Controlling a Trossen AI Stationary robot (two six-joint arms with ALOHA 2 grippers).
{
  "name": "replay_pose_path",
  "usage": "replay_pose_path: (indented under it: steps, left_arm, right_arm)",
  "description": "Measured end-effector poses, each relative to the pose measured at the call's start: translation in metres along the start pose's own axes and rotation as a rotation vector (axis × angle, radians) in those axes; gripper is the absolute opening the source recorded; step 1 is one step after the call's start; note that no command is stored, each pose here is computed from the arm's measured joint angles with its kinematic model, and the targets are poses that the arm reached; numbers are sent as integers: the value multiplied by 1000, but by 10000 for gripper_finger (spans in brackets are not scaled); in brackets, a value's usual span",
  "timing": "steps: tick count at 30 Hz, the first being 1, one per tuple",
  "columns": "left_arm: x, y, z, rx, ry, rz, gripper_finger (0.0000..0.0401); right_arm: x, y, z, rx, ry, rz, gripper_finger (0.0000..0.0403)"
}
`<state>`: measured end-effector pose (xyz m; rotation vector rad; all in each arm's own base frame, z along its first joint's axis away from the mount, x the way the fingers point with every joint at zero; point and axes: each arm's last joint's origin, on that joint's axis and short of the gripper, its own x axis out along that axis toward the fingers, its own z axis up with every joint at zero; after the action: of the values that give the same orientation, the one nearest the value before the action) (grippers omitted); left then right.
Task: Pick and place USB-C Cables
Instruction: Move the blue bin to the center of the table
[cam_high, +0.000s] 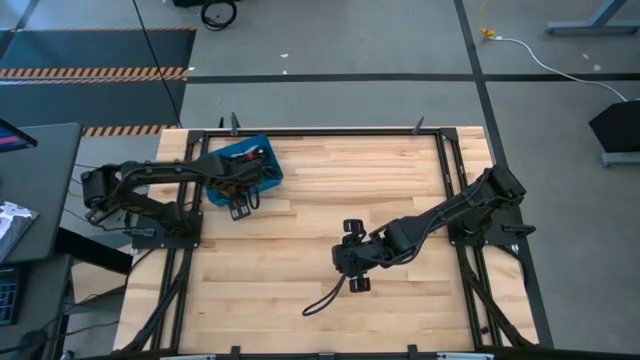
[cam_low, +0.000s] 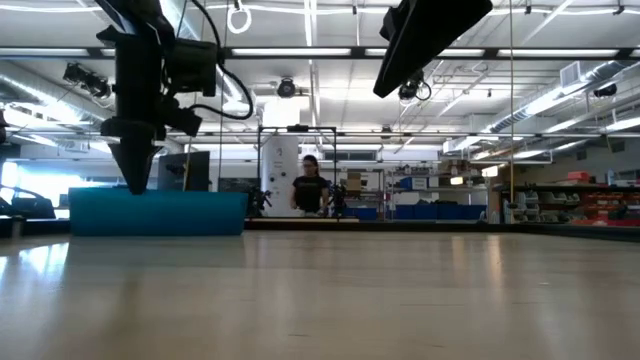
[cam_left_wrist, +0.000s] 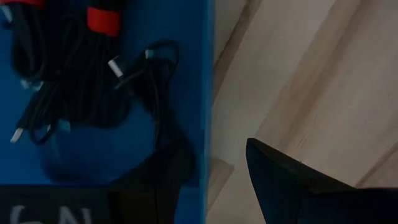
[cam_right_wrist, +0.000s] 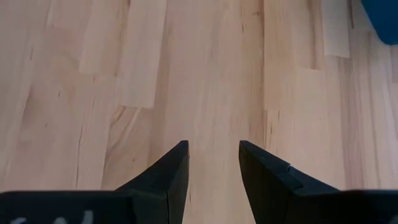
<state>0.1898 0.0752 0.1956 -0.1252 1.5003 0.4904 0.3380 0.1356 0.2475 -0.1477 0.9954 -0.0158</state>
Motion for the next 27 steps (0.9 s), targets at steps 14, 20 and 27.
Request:
replay_pose_path:
  steps: [14, 20, 27]
  left_arm:
    - [15, -6, -7, 16, 21, -13, 96]
    - [13, -13, -7, 53, 11, -29, 33]
    - [10, -24, -8, 106, 0, -36, 16]
  right_arm:
    - [0, -1, 0, -25, 0, -1, 146]
    - [1, -2, 1, -21, 1, -4, 147]
    - [1, -2, 0, -22, 1, -4, 146]
